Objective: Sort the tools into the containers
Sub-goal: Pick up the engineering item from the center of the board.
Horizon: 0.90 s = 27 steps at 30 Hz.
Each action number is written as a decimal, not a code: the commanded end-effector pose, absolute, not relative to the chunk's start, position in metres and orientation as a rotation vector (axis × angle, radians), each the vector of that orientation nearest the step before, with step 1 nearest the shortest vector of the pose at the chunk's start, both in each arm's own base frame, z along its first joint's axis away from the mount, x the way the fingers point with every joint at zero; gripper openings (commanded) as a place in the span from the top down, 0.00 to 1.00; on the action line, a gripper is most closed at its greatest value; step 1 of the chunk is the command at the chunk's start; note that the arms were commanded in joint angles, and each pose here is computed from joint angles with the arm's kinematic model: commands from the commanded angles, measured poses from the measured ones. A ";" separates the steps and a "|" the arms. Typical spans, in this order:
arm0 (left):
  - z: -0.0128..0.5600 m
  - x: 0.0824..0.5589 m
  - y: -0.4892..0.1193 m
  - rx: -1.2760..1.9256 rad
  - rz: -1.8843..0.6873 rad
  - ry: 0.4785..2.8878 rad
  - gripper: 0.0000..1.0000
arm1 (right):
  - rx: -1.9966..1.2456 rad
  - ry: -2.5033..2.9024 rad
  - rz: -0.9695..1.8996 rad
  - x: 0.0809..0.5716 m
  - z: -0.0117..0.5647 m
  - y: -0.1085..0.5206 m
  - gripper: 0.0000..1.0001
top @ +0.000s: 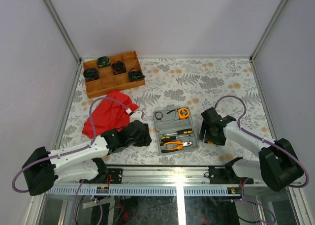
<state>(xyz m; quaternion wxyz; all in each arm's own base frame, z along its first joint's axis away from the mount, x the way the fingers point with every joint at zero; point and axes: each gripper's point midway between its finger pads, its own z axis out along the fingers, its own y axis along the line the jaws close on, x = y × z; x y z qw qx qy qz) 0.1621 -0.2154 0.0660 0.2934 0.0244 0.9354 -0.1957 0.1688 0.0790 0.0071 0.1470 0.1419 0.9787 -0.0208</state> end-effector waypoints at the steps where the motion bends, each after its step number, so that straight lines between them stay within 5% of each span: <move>1: 0.078 0.170 -0.224 0.061 -0.573 2.437 0.50 | 0.334 2.844 -0.097 0.169 0.006 0.085 0.20; 14: 0.078 0.170 -0.221 0.056 -0.566 2.437 0.50 | 0.308 2.831 -0.149 0.168 0.009 0.084 0.42; 27: 0.089 0.175 -0.212 -0.023 -0.561 2.392 0.51 | 0.288 2.608 0.009 0.208 0.076 0.098 0.44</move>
